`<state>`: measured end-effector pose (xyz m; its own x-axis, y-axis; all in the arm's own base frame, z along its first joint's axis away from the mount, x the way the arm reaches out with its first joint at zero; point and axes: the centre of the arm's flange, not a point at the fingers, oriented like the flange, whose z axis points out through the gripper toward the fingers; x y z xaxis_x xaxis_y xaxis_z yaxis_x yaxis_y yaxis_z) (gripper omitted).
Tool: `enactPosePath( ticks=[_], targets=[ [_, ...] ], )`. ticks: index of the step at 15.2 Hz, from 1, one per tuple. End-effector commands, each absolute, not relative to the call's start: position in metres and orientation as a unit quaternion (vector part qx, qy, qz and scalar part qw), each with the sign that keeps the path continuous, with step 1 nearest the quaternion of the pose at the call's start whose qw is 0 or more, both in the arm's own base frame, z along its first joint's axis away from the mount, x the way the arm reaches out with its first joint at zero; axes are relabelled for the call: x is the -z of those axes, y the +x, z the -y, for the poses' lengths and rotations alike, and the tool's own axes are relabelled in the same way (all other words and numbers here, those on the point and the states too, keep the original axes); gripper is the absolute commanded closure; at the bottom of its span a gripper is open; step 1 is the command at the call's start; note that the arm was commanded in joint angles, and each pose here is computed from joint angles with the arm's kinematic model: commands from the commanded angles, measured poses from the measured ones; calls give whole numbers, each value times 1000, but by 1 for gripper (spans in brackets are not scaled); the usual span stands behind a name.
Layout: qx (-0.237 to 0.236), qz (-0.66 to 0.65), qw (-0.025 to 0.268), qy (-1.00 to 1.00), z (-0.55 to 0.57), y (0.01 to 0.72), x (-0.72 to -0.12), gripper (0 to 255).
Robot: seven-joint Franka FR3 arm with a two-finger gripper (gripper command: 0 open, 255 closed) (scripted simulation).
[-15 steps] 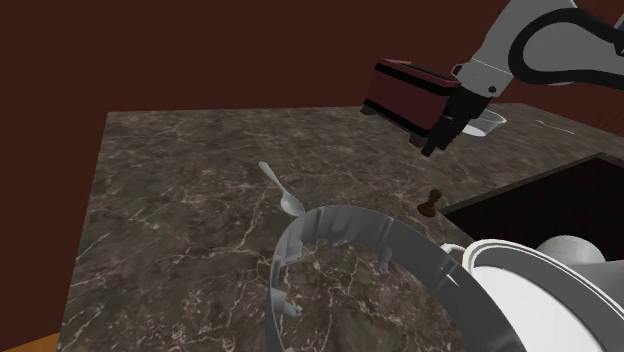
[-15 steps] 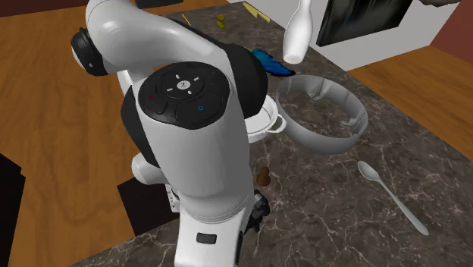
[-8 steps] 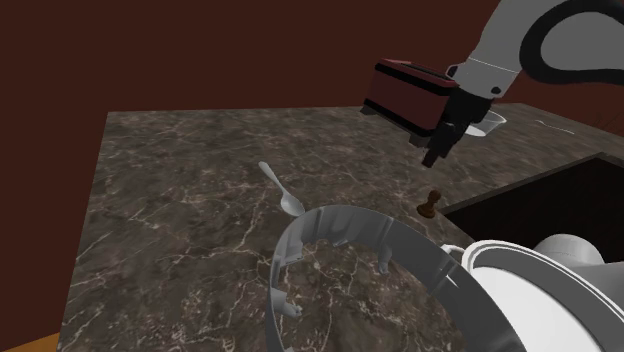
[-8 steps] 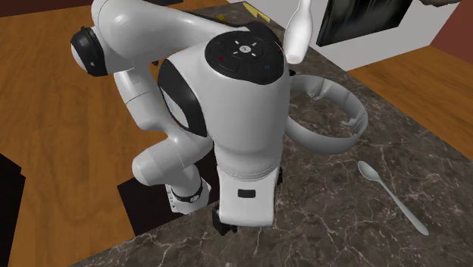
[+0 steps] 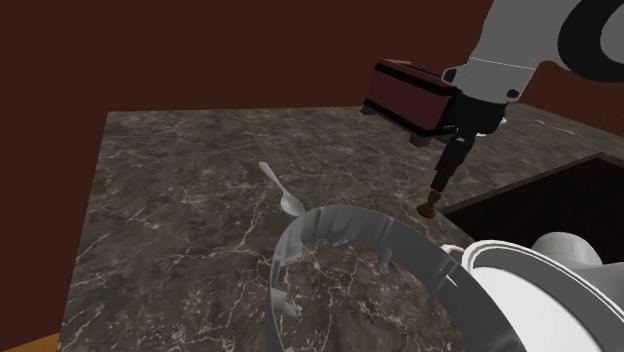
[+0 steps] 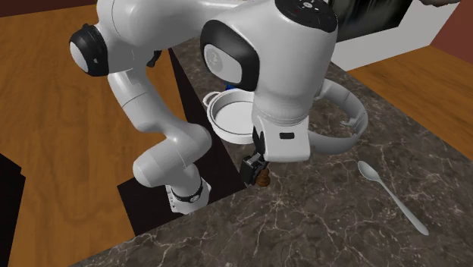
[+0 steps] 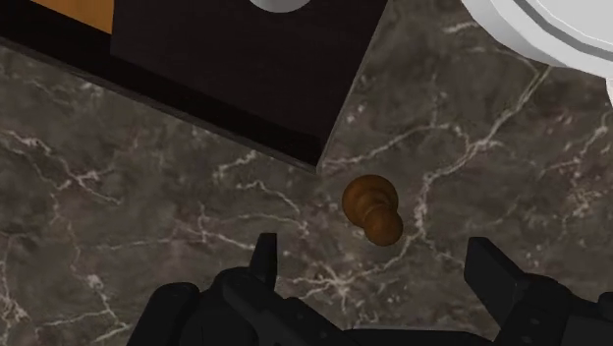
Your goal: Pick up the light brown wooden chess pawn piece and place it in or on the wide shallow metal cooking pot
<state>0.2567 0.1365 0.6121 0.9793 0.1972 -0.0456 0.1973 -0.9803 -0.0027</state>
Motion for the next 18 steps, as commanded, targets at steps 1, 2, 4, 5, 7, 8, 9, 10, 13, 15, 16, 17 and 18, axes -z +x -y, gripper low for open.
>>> enactPosePath(
  ticks=[1,2,4,5,7,8,9,10,13,15,16,17,18],
  targets=[
    [30,-105,2,994,-147,250,-608,0],
    [30,-105,2,994,-147,250,-603,0],
    [30,-105,2,994,-147,249,-592,0],
    [30,-105,2,994,-147,249,-587,0],
    [30,-105,2,994,-147,248,-576,0],
    [30,-105,2,994,-147,248,-573,0],
    [30,-105,2,994,-147,248,-573,0],
    [30,-105,2,994,-147,248,-573,0],
    [30,-105,2,994,-147,248,-573,0],
    [30,-105,2,994,-147,248,-573,0],
    [30,-105,2,994,-147,248,-573,255],
    [30,-105,2,994,-147,248,-573,255],
    [30,-105,2,994,-147,248,-573,255]
  ],
)
